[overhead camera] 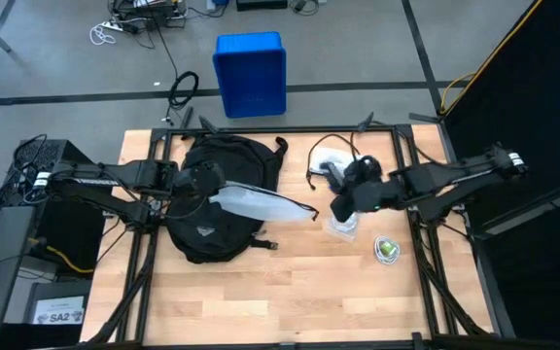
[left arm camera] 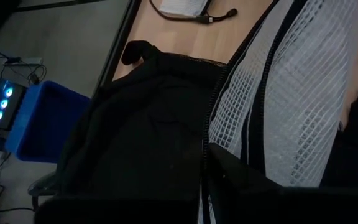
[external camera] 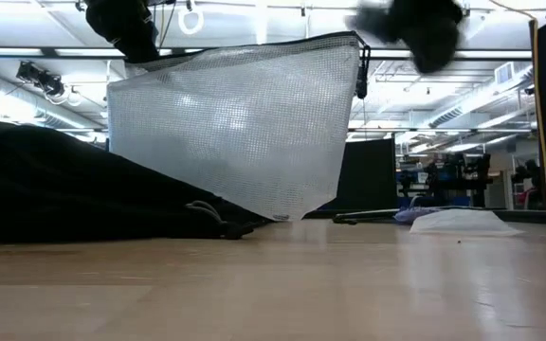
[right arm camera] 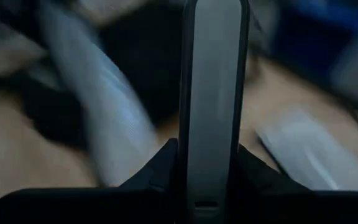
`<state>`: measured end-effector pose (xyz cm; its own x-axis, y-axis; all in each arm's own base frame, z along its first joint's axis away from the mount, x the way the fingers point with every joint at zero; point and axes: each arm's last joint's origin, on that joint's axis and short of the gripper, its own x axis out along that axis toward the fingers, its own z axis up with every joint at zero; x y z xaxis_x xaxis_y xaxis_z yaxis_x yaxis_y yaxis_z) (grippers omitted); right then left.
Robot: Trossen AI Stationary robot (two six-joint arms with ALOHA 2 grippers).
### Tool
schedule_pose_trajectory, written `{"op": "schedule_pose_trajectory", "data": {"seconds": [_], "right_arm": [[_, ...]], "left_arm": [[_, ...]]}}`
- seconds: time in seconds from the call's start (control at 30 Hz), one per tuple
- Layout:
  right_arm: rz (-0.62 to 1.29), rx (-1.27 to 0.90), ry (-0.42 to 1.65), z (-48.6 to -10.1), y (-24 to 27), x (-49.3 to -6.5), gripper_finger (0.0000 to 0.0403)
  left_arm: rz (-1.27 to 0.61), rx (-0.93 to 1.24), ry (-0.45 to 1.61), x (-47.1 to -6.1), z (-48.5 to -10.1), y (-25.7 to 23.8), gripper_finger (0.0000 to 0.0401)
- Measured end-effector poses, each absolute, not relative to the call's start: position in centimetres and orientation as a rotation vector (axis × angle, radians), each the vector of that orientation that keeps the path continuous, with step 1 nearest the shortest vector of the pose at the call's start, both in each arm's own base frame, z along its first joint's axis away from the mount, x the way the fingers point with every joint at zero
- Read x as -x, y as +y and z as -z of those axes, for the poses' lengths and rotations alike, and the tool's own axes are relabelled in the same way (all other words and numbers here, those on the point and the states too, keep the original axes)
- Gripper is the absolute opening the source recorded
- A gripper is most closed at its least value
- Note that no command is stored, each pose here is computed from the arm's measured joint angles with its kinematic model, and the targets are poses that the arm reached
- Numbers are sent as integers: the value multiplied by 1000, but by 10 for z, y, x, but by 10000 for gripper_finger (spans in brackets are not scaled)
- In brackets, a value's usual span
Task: Unpack backpack
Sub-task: Put the mini fan into the zip bag
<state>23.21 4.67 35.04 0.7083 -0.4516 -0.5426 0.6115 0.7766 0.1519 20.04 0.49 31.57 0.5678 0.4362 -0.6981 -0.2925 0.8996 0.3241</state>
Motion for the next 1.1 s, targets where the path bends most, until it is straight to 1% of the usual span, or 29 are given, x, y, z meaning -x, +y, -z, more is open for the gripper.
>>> {"op": "schedule_pose_trajectory", "data": {"seconds": [0.13, 0.27, 0.53, 0.63, 0.8, 1.1], "right_arm": [[392, -236, 242, -386, 62, -249, 62], [239, -150, 89, -400, 70, -268, 62], [140, -78, 34, -386, 72, -304, 62], [100, -56, -18, -385, 72, -315, 62], [42, -29, -87, -379, 72, -332, 62], [-58, -57, -153, -367, 76, -351, 62]], "left_arm": [[-421, -196, 842, -203, -318, 5, 0], [-399, -234, 798, -206, -325, 4, 0], [-411, -315, 642, -204, -374, -6, 0], [-393, -317, 567, -204, -389, -10, 0], [-376, -301, 570, -206, -389, -14, 0], [-404, -235, 641, -221, -374, -14, 0]]}}
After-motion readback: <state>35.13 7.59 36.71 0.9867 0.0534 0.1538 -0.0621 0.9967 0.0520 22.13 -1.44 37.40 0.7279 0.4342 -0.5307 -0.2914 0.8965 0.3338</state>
